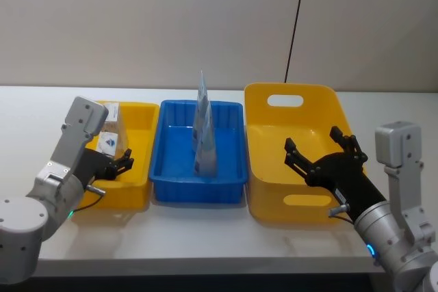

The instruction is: Bimanual collaborative sorting of washing and personal care products

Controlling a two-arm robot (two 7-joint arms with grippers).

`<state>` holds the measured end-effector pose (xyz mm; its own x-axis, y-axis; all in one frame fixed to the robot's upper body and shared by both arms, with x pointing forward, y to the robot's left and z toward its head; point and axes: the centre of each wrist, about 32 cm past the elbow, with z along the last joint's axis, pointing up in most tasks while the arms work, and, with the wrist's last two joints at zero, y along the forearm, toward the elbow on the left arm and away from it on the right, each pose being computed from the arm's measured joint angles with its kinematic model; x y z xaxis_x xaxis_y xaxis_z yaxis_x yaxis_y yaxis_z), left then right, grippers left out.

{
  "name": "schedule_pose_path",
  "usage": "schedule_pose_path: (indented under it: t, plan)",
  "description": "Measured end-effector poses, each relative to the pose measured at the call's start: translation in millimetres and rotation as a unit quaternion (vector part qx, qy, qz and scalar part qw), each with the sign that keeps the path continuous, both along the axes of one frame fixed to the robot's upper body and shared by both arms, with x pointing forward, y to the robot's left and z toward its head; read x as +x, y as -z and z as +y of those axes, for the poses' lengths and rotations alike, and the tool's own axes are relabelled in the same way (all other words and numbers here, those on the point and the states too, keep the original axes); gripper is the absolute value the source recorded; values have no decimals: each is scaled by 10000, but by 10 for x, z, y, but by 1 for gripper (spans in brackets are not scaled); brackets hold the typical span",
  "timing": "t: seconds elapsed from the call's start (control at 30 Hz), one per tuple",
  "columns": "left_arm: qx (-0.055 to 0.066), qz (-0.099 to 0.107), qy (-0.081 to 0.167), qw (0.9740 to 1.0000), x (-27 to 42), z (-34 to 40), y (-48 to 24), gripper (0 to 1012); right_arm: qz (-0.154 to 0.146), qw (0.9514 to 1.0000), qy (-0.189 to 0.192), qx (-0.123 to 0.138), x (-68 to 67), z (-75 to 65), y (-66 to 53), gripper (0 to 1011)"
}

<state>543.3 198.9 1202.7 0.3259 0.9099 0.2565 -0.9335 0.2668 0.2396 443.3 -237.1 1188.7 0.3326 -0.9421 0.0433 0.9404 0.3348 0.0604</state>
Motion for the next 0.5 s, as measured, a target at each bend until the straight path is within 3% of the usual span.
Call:
schedule_pose_path:
  t: [0.5]
  plan:
    - [129, 169, -178, 9996, 34, -67, 30, 1001, 0, 10000, 0, 0, 0, 0, 0, 1002]
